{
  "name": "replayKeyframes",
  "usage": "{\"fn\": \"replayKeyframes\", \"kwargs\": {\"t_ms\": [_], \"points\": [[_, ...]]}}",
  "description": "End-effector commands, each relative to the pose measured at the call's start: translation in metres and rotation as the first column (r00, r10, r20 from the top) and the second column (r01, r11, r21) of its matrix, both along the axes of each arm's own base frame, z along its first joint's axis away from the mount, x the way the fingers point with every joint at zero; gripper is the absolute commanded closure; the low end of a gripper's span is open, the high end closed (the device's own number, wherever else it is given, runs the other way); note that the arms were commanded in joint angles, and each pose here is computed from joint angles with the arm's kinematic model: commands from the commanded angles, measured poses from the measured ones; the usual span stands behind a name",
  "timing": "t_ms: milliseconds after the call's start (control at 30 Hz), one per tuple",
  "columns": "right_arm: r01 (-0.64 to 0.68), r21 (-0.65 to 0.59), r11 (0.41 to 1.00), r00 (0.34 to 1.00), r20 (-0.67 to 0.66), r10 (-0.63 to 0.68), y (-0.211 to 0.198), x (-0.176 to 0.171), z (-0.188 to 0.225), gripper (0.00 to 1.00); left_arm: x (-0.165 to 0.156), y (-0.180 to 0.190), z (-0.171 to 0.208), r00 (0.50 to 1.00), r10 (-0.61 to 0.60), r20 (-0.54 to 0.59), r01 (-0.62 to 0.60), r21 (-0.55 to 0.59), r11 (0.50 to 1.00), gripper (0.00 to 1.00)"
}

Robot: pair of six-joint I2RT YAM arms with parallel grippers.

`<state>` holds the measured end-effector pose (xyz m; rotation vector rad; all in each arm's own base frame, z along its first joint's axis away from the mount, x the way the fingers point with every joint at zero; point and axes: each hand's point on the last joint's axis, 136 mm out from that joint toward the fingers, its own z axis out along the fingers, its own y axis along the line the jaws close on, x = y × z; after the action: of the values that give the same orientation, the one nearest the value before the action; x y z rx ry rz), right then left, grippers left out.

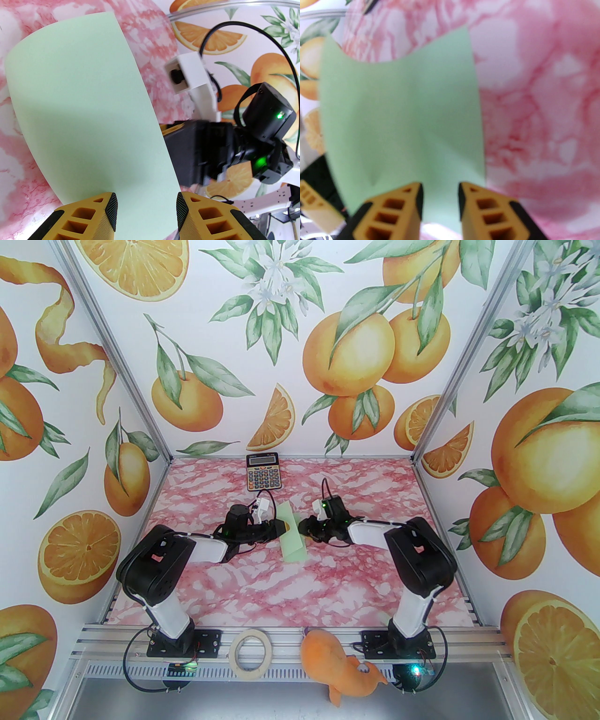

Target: Fold a paper plane with a square sheet of paper (fold left side to right side)

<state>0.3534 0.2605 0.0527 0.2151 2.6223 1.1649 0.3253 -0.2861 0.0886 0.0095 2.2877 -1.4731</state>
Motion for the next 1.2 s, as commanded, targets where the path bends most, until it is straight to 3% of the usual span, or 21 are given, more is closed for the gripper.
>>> {"fn": "replayKeyframes", "kwargs": {"t_ms": [0,233,567,767,900,1167], "points": [[0.019,0.03,0.999,0.998,0.054,-0.021,-0.009,0.009,0.023,0.67,0.003,-0.005,0.002,1.0,-0.014,0.016,0.014,0.001,1.0,0.53],[-0.085,0.12,0.989,0.992,0.099,0.073,0.012,0.009,0.05,0.66,0.001,-0.007,0.001,0.999,-0.029,0.016,0.029,0.006,1.0,0.53],[-0.175,0.09,0.98,0.984,0.036,0.173,0.029,0.001,0.031,0.68,-0.001,-0.009,0.002,0.999,-0.045,0.017,0.045,0.014,0.999,0.53],[-0.183,0.062,0.981,0.983,0.024,0.182,0.028,0.0,0.025,0.8,-0.002,-0.01,0.001,0.999,-0.047,0.014,0.047,0.015,0.999,0.53],[-0.182,0.038,0.983,0.983,0.024,0.181,0.024,-0.001,0.022,0.69,-0.003,-0.009,0.001,0.999,-0.047,0.015,0.046,0.017,0.999,0.53],[-0.133,0.019,0.991,0.99,0.047,0.132,0.01,0.005,0.026,0.68,-0.004,-0.01,0.001,0.999,-0.051,0.014,0.051,0.015,0.999,0.53]]}}
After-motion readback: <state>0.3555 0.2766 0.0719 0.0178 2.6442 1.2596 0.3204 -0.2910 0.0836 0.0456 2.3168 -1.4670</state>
